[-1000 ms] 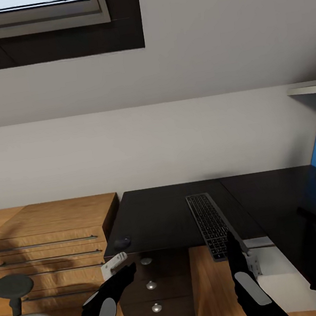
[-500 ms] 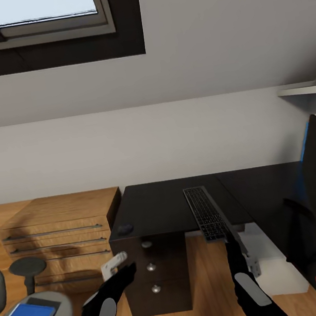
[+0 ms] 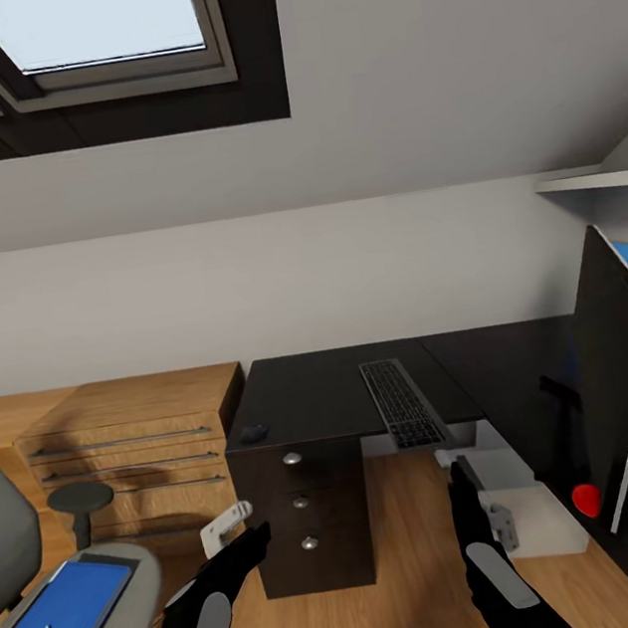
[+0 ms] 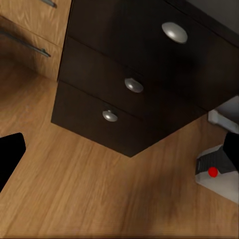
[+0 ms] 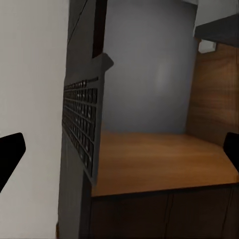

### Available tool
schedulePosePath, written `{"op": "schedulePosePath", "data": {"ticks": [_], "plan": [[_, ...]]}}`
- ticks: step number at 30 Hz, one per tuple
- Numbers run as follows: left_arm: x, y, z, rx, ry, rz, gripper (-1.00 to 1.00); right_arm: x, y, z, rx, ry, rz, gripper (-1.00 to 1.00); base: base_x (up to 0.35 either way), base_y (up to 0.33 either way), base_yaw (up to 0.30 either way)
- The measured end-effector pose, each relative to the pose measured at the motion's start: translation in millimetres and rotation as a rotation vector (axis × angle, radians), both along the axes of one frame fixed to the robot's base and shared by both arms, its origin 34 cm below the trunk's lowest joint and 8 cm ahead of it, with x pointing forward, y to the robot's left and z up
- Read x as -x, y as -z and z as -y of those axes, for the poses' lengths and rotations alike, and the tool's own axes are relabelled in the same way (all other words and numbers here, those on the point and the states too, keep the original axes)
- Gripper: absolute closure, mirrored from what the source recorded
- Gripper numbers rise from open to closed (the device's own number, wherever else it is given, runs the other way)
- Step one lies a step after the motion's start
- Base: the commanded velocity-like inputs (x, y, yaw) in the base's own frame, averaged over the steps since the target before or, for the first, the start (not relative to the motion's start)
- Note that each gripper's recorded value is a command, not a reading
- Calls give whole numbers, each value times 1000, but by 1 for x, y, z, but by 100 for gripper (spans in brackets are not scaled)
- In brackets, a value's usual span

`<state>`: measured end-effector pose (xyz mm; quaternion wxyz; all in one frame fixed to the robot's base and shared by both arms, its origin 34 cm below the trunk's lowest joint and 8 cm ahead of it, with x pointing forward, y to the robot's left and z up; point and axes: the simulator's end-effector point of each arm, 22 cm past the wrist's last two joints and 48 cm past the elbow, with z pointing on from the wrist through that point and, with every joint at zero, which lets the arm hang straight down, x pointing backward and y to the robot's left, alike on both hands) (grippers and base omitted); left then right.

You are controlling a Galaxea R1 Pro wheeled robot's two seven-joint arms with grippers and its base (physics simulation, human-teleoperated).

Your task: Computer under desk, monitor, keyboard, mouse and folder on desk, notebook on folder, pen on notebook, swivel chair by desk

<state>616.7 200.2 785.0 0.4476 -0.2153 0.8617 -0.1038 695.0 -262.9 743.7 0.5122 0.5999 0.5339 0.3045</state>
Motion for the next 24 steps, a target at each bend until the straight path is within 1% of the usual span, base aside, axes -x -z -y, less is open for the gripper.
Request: {"op": "schedulePosePath", "data": {"ticks": [6,14,18,20,21,24], "plan": [[0,-2,-1,-2,0,0,-100,7,15,-3,1,-6,-38,-100,-41,0,0],[-1,-16,-1,-4,-1,2,-100,12,15,-5,4,-12,-73,-100,-8,0,0],[-1,-22,-1,-4,1,0,-100,20,24,-8,15,-23,-110,-100,-2,0,0],[-1,-25,-1,-4,1,-1,-100,25,30,-9,32,-31,-132,-100,-1,0,0],[-1,-26,0,-5,1,-3,-100,30,35,-8,59,-36,-152,-100,0,0,0],[-1,-29,-1,-6,1,-7,-100,38,41,-4,114,-37,-183,-100,0,0,0]]}}
